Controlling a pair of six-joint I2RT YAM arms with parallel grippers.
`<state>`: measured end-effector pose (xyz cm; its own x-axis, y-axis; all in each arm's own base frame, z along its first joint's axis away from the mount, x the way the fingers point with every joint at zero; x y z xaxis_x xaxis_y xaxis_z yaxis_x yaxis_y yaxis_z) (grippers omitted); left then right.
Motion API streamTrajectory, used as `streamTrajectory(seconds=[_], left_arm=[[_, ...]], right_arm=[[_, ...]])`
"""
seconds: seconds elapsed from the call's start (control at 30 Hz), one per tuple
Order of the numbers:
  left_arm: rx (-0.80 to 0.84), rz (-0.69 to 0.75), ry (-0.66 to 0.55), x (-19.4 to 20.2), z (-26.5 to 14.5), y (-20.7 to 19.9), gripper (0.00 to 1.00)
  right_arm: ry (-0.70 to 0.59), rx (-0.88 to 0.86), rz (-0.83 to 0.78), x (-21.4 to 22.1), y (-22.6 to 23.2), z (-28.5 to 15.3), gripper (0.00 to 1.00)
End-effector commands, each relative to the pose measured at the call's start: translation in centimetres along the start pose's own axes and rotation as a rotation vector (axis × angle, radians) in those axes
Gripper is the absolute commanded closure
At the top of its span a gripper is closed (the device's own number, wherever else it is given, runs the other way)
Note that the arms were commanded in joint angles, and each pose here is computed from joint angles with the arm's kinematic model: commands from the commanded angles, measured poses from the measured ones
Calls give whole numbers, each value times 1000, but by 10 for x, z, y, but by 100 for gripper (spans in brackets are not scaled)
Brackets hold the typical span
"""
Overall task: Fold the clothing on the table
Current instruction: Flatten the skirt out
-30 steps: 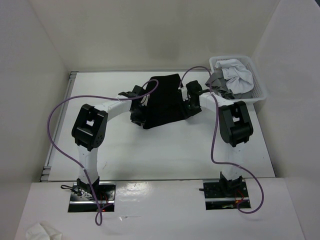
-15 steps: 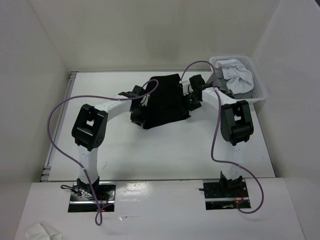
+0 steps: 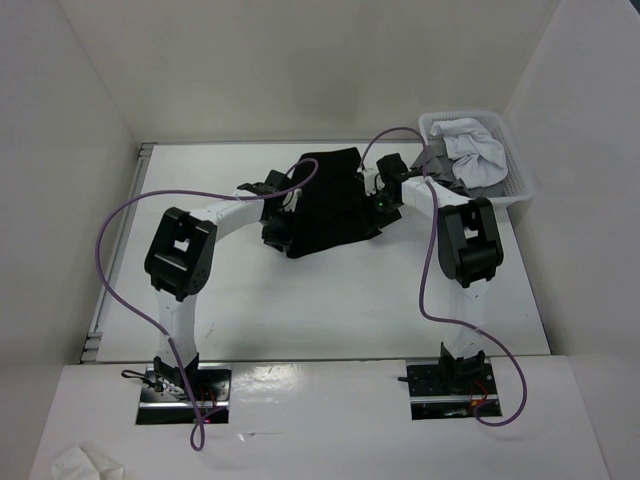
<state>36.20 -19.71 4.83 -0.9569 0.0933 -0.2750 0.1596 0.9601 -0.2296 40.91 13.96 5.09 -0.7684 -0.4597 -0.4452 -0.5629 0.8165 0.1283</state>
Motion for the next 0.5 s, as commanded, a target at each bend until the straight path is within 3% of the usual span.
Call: streamTrajectory(seconds=[0.0,0.47], left_arm=[[43,26,20,-2,7,-8,62],[207,39,88,7,11,-29,63]], right_arm=[[-17,37,-13,-5,-8,0,33],[-5,45,-20,-1,-9,1,38]])
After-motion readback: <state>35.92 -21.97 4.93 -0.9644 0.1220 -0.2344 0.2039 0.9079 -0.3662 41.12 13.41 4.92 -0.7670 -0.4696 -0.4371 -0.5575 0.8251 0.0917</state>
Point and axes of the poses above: each gripper's point midway between its finger pads, its own z axis out along the fingers, its own y axis along the line the jaws close on, x = y × z, the point moved 3 cm from there along -z, back along the fingers, and after that the axes turned 4 degrees about -z, right-handed, at the moved point
